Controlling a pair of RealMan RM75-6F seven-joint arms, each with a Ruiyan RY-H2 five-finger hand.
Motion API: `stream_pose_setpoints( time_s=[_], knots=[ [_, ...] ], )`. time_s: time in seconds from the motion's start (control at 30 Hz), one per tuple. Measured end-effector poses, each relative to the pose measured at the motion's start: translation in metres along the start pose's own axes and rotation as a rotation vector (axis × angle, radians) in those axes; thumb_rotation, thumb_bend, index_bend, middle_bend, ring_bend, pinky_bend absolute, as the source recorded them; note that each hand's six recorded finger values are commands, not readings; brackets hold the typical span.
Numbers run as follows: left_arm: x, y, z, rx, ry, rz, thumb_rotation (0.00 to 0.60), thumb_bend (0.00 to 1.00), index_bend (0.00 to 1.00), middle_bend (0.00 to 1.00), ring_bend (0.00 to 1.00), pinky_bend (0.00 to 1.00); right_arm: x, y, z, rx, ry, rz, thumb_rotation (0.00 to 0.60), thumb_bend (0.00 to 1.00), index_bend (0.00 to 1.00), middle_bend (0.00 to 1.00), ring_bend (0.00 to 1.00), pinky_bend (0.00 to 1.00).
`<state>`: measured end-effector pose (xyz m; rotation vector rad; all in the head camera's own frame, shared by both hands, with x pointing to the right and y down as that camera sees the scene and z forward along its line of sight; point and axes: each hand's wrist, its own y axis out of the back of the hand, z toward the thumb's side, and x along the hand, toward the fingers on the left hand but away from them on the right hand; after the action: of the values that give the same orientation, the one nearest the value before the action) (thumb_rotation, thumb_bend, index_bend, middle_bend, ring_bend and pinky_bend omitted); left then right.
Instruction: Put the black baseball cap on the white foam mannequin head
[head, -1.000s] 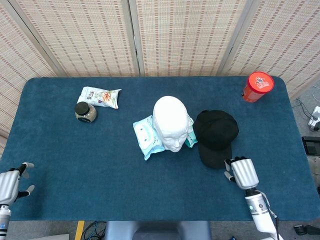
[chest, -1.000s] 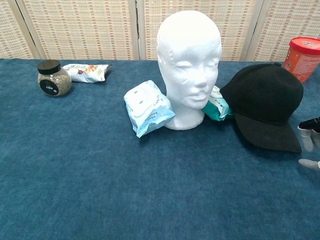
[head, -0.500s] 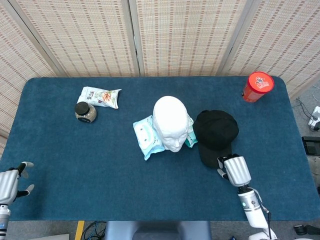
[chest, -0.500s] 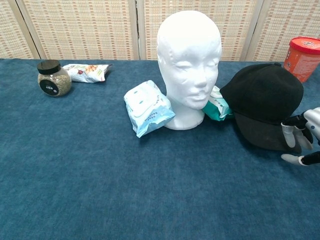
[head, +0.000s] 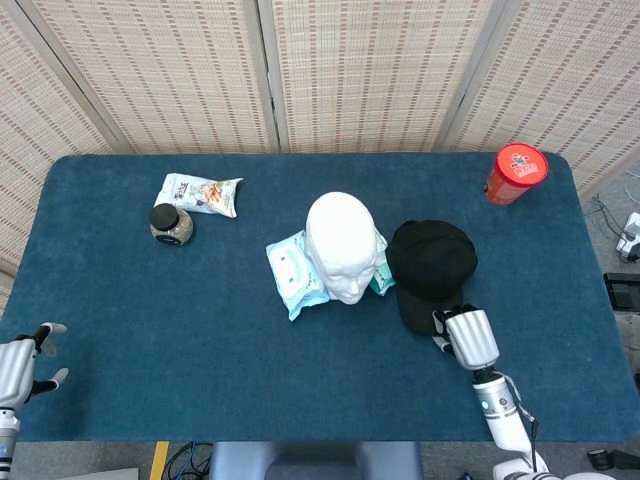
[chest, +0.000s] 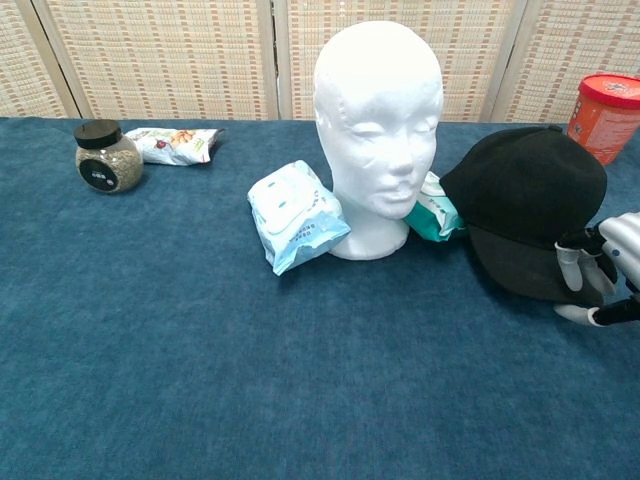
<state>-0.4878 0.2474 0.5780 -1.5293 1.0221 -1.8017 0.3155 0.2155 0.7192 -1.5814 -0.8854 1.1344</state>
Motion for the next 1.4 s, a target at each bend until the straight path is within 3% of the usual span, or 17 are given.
stream_pose_setpoints(
  time_s=[0.27,0.47,0.6,0.7,0.87,1.0,1.17,1.4],
  knots=[
    [-0.002,0.0,0.001,-0.011,0.0,-0.002,0.6,0.17,0.32,0.54,0.44,0.56,-0.012,0.011,-0.01,-0.003,-0.023,-0.076,0.6,0.0,0.7,0.84,0.69,0.7],
    [0.0,-0.001,0.001,-0.015,-0.001,-0.008,0.6,0.17,0.32,0.54,0.44,0.56,-0.015,0.021,-0.013,0.023,-0.014,-0.122,0.6,0.0,0.38,0.75,0.62,0.69],
    [-0.001,-0.002,0.001,-0.016,-0.001,-0.009,0.6,0.17,0.32,0.54,0.44,0.56,-0.016,0.024,-0.015,0.062,-0.004,-0.126,0.6,0.0,0.31,0.58,0.48,0.58],
    [0.0,-0.002,0.001,-0.017,0.0,-0.011,0.6,0.17,0.32,0.54,0.44,0.56,-0.018,0.026,-0.016,0.087,0.007,-0.125,0.6,0.0,0.3,0.41,0.35,0.44],
    [0.0,-0.003,0.002,-0.02,0.002,-0.015,0.6,0.17,0.32,0.54,0.44,0.56,-0.019,0.032,-0.016,0.118,0.027,-0.129,0.6,0.0,0.3,0.26,0.23,0.35],
    [0.0,-0.003,0.001,-0.023,0.005,-0.016,0.6,0.17,0.32,0.54,0.44,0.56,-0.02,0.036,-0.016,0.13,0.035,-0.13,0.6,0.0,0.31,0.22,0.17,0.32],
    [-0.001,-0.004,0.001,-0.024,0.007,-0.018,0.6,0.17,0.32,0.54,0.44,0.56,-0.022,0.042,-0.017,0.143,0.04,-0.127,0.6,0.0,0.43,0.2,0.13,0.28],
    [-0.001,-0.004,0.001,-0.027,0.008,-0.021,0.6,0.17,0.32,0.54,0.44,0.56,-0.024,0.049,-0.016,0.153,0.051,-0.126,0.6,0.05,0.47,0.16,0.09,0.24]
  ],
)
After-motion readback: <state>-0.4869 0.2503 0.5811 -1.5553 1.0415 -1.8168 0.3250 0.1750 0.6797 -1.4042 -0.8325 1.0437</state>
